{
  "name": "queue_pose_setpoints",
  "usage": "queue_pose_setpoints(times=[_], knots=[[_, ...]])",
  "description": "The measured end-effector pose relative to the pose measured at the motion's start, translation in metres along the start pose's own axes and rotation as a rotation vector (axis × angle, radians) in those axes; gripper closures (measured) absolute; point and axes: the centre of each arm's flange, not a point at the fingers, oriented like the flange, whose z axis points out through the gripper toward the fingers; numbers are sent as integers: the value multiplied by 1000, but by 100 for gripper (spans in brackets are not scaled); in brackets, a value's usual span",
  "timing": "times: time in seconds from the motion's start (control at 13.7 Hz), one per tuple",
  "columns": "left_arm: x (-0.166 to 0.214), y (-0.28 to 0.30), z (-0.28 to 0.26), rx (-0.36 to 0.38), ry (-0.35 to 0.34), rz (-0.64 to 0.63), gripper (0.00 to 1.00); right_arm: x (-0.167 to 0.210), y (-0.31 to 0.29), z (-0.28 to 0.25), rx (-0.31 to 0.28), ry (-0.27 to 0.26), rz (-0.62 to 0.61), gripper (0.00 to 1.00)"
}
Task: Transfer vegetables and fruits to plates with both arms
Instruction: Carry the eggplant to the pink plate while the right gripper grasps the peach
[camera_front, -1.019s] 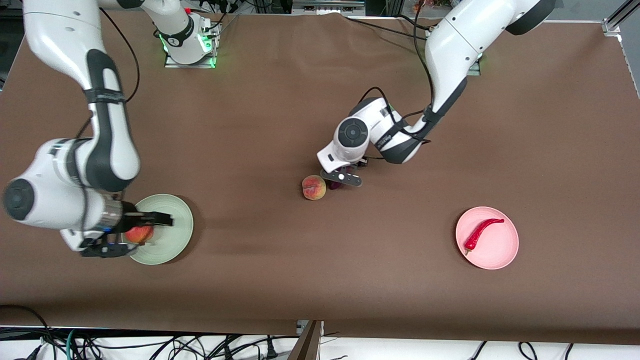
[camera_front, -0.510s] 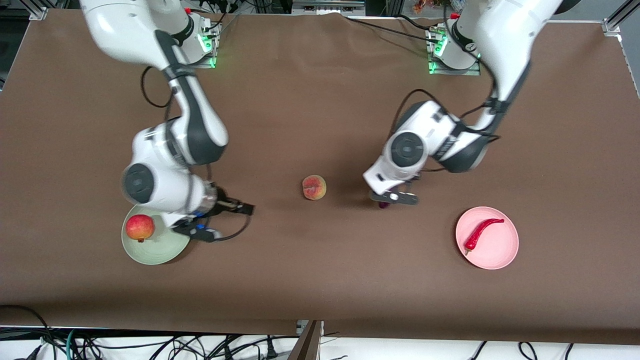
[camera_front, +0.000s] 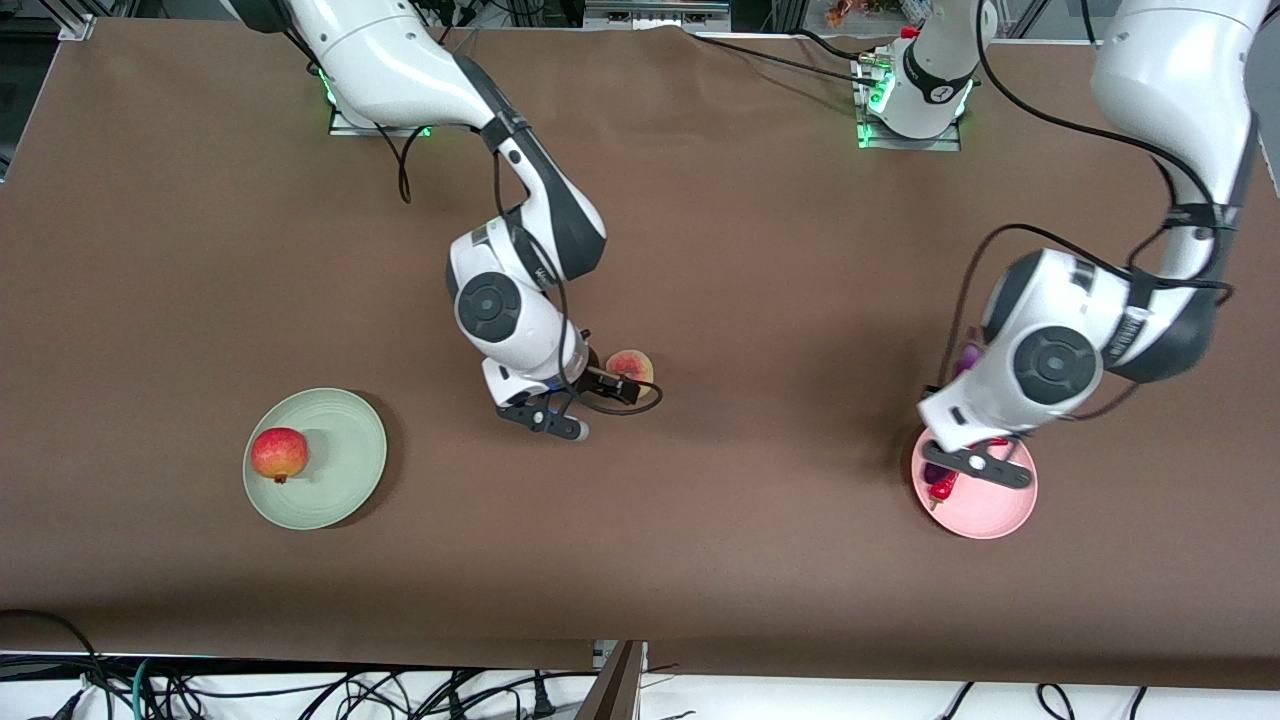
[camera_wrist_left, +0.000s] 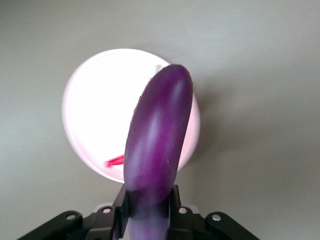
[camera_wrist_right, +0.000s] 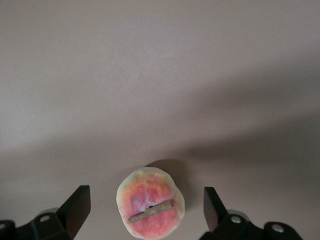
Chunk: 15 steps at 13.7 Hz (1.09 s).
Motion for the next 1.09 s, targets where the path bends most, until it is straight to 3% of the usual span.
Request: queue_pose_setpoints(times=[0.29,0.51,0.8,1.02,1.09], knots=[[5,-36,38,57,-26,15,66,-13,-9,20,11,18,-20,0],[14,-46,74,45,16,6,66,-29,-16,45,-6,38,-38,0],[24,-45,80,36,49,6,66,-57,-24,88,-17,64,-42,0],[27,-43,89,28,46,6,66,-66,-27,101,-22,84,-56,0],[28,-42,94,25,41,7,66,-64,-26,101,-28,91,-60,5]])
